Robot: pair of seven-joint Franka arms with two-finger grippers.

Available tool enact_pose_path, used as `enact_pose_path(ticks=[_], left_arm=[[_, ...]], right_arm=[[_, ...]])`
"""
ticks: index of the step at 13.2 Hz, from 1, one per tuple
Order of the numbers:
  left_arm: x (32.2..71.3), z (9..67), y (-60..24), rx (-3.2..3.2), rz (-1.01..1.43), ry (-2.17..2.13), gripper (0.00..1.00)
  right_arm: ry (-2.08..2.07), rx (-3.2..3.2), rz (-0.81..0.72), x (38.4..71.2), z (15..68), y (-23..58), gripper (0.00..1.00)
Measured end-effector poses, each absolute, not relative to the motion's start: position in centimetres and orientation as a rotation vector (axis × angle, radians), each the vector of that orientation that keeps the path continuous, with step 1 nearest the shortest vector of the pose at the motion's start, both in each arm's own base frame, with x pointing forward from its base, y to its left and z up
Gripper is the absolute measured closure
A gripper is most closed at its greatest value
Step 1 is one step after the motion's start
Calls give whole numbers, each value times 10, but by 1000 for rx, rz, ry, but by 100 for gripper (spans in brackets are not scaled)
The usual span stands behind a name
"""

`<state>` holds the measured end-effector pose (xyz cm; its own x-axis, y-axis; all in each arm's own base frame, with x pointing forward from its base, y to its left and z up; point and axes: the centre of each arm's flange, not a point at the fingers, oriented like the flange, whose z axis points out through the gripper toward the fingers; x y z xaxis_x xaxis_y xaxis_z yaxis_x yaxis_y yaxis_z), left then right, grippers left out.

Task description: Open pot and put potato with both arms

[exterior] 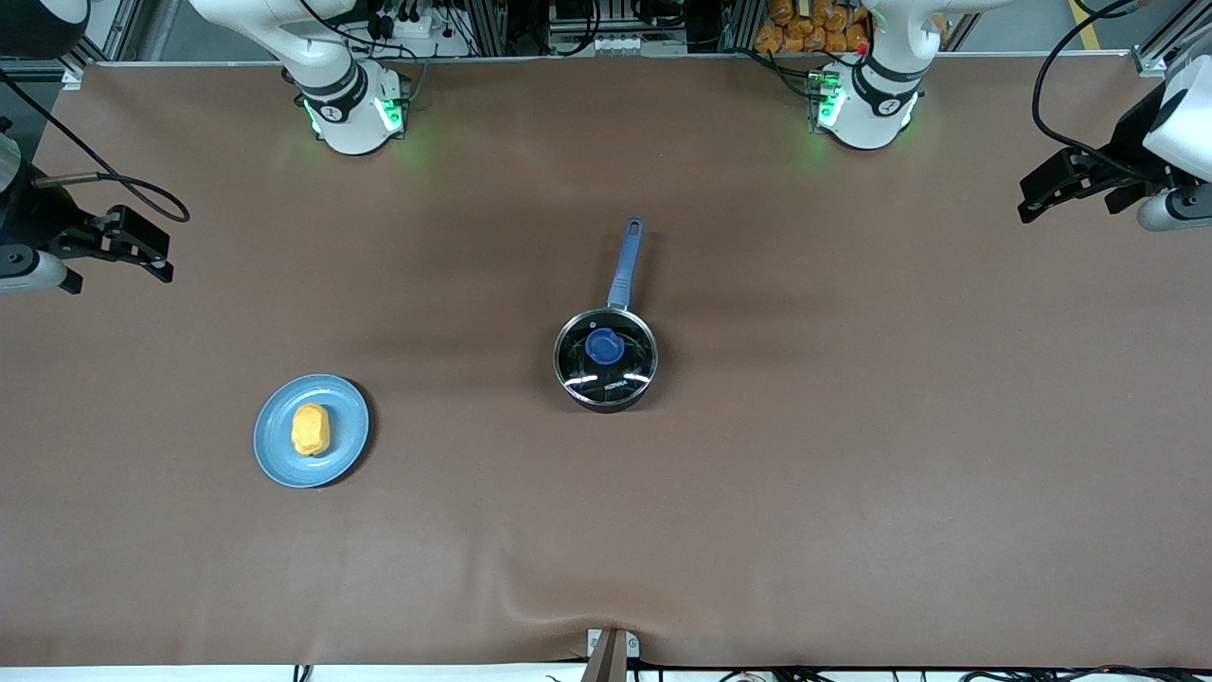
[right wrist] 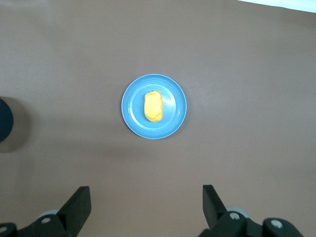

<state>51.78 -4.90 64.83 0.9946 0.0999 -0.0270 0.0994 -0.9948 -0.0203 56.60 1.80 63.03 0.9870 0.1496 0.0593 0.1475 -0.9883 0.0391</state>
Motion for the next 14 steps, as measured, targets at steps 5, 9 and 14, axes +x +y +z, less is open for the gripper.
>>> enact_pose_path(ticks=[5,9,14], left_arm=[[517,651,-49,-3118,48,-156,0],[517,647,-59,-3117,65,-123,0],[545,608,-130,-3116,154,8,0]], right_arm=[[230,3097,93,566,630,17,0],[227,3097,83,568,622,16,0],[231,3092,137,583,582,16,0]])
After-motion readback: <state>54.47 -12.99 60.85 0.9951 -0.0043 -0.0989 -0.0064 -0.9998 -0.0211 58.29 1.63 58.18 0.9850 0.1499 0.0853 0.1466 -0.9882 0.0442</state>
